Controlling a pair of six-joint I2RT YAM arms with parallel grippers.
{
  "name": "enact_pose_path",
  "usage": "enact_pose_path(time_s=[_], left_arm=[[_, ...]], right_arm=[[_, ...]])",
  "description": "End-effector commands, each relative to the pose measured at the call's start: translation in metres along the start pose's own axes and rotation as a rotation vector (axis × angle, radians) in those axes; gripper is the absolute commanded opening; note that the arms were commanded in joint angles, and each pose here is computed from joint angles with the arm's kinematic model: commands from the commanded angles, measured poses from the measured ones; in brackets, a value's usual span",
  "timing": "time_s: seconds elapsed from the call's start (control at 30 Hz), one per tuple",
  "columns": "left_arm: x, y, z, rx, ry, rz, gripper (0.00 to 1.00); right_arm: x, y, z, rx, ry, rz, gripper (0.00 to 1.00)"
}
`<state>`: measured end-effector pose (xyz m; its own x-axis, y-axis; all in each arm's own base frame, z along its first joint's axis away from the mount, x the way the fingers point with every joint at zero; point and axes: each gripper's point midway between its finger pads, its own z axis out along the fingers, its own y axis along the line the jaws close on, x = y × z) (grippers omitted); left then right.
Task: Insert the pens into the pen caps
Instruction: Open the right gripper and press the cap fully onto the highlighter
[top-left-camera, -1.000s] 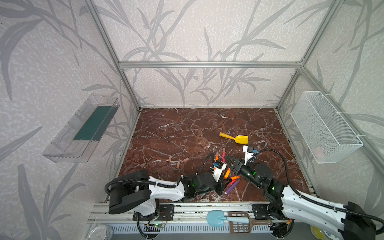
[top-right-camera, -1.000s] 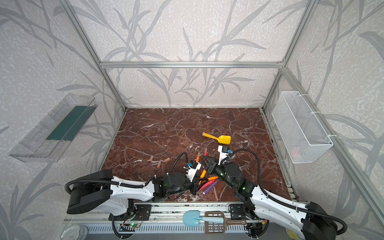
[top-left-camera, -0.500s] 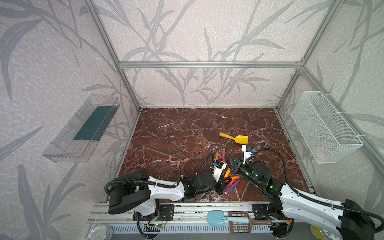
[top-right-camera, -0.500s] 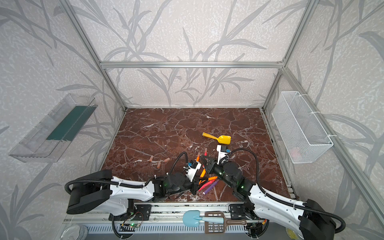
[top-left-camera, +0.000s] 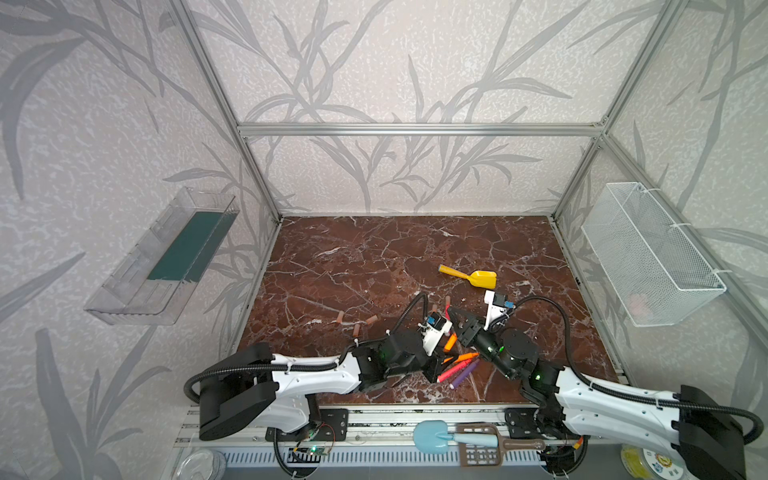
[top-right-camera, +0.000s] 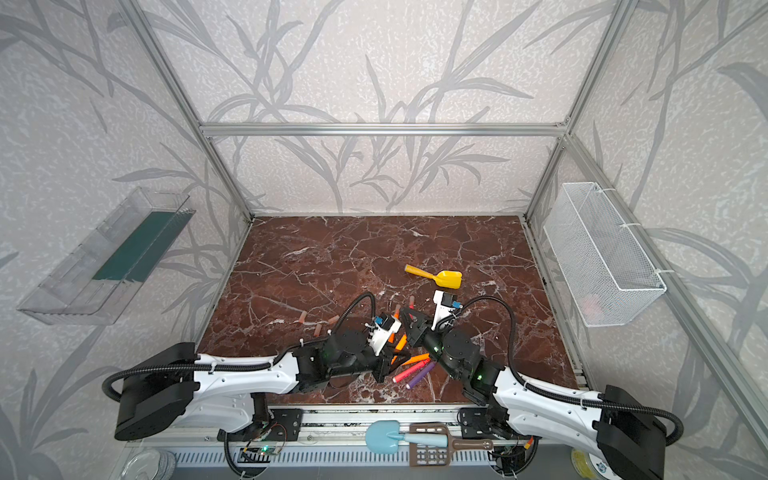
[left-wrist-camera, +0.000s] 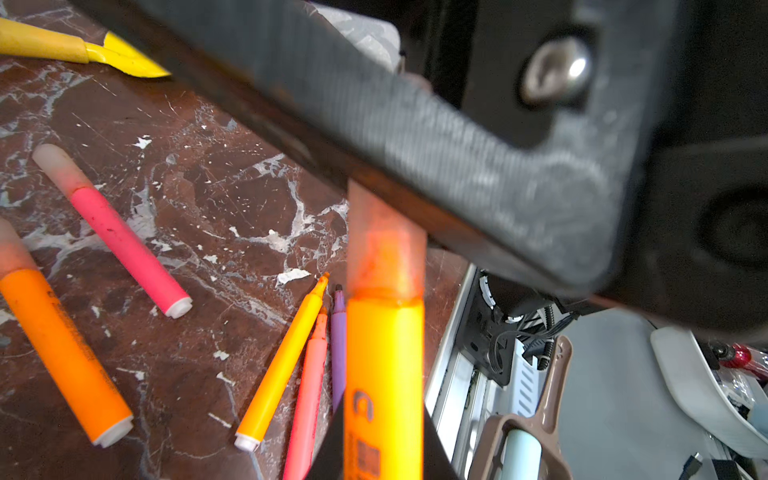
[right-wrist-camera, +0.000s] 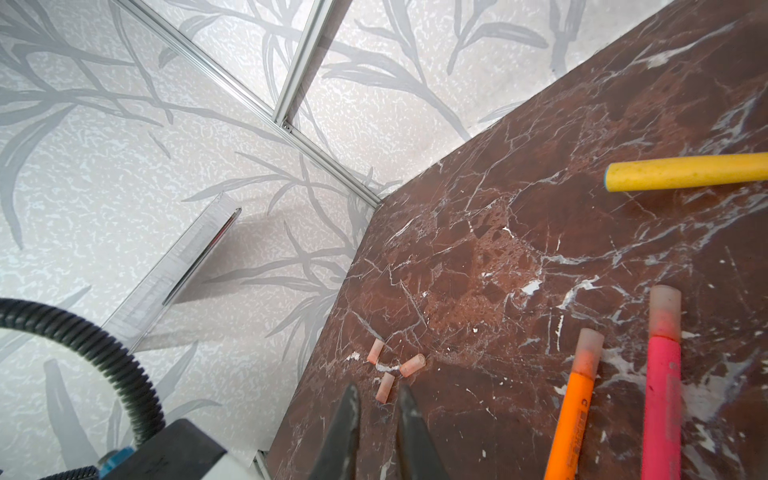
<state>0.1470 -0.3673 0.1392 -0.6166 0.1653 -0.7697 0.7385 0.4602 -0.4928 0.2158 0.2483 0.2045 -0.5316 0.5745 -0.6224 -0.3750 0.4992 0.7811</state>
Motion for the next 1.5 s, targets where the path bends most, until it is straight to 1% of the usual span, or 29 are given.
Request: enact_pose_path(time_s=[0.0, 0.13, 0.27, 0.37, 0.43, 0.53, 0.6, 0.7, 0.77, 0.93, 1.03, 1.17, 1.23, 1.47], left_arm=[[-0.087, 0.011, -0.014, -0.094, -0.246, -0.016, 0.0], [-0.097, 0.02, -0.022, -0.174, -0.266, 0.022, 0.0], [-0.103, 0.023, -0.027, -0.193, -0.278, 0.038, 0.0], [-0.104, 0.029, -0.03, -0.202, -0.284, 0.026, 0.0], [-0.105, 0.034, -0.033, -0.185, -0.3, -0.002, 0.0], [-0.11, 0.04, -0.04, -0.115, -0.336, -0.063, 0.0], [-0.112, 0.04, -0.043, -0.078, -0.346, -0.083, 0.0], [-0.113, 0.039, -0.047, -0.062, -0.356, -0.086, 0.0], [-0.113, 0.042, -0.05, -0.075, -0.368, -0.091, 0.0], [-0.113, 0.047, -0.053, -0.091, -0.376, -0.091, 0.0], [-0.111, 0.045, -0.053, -0.088, -0.371, -0.075, 0.0], [-0.103, 0.036, -0.053, -0.074, -0.354, -0.035, 0.0], [-0.098, 0.027, -0.052, -0.062, -0.344, -0.001, 0.0], [-0.078, -0.003, -0.042, -0.061, -0.278, 0.129, 0.0]], right_arm=[[0.061, 0.022, -0.007, -0.121, 0.237, -0.021, 0.0], [0.075, 0.032, -0.004, -0.143, 0.251, -0.021, 0.0], [0.085, 0.04, -0.003, -0.159, 0.269, -0.014, 0.0], [0.09, 0.044, -0.003, -0.178, 0.277, -0.001, 0.0], [0.093, 0.047, -0.005, -0.194, 0.279, 0.003, 0.0], [0.094, 0.053, -0.007, -0.227, 0.276, 0.008, 0.0], [0.095, 0.056, -0.009, -0.247, 0.277, 0.01, 0.0], [0.097, 0.059, -0.01, -0.269, 0.277, 0.011, 0.0], [0.097, 0.06, -0.011, -0.276, 0.274, 0.016, 0.0], [0.099, 0.055, -0.01, -0.23, 0.277, 0.017, 0.0], [0.096, 0.045, -0.009, -0.153, 0.274, 0.011, 0.0], [0.084, 0.033, -0.011, -0.035, 0.261, -0.035, 0.0], [0.078, 0.032, -0.012, -0.011, 0.248, -0.049, 0.0], [0.078, 0.036, -0.007, 0.0, 0.256, -0.076, 0.15]])
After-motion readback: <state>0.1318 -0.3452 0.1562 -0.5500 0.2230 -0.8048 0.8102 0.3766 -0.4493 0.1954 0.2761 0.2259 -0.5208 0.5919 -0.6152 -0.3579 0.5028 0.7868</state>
